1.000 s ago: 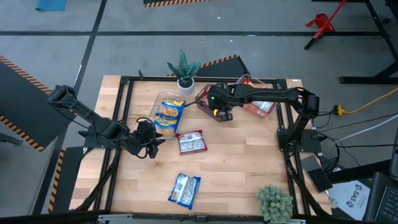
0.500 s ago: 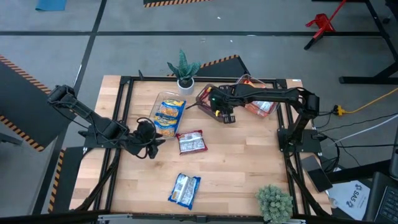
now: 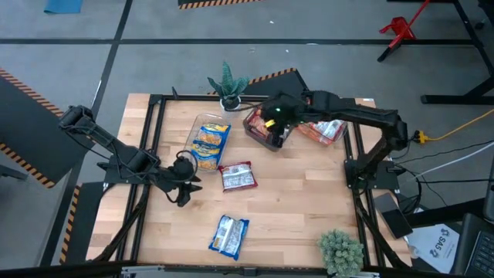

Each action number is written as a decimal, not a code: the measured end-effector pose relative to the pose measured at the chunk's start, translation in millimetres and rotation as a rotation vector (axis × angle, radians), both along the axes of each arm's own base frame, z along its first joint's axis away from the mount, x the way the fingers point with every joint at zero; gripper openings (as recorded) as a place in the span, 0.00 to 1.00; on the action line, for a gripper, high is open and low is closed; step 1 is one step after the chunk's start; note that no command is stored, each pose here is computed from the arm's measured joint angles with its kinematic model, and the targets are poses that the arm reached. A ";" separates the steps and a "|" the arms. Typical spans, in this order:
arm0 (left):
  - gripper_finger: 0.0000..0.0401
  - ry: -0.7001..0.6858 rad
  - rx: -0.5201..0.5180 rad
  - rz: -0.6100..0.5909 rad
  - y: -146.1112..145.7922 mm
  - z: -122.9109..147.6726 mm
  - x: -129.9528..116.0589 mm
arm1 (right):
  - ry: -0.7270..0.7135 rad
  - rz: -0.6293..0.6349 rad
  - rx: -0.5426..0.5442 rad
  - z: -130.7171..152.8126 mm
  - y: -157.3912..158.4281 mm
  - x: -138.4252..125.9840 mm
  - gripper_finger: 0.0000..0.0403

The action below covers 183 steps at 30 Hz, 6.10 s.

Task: Sort Maruchan noodles
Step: Put the red noodle pack into the black bin

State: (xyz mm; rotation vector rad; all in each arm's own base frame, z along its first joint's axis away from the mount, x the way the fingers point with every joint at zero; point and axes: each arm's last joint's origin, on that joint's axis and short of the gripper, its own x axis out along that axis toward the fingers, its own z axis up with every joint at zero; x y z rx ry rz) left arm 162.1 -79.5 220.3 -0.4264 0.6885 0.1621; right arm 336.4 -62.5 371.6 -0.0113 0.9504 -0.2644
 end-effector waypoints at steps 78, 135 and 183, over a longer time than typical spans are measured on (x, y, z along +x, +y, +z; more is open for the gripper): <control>0.37 0.007 -0.152 -0.122 -30.1 -88.0 92.9 | -0.364 -0.449 0.810 -221.6 105.0 46.7 0.02; 0.37 -0.086 0.034 0.129 5.8 -9.0 34.1 | 0.697 -0.012 -0.970 -163.5 -7.5 57.5 0.06; 0.37 -0.082 0.040 0.108 5.2 -9.1 34.0 | 0.272 0.091 -0.036 -127.3 -5.0 71.1 0.36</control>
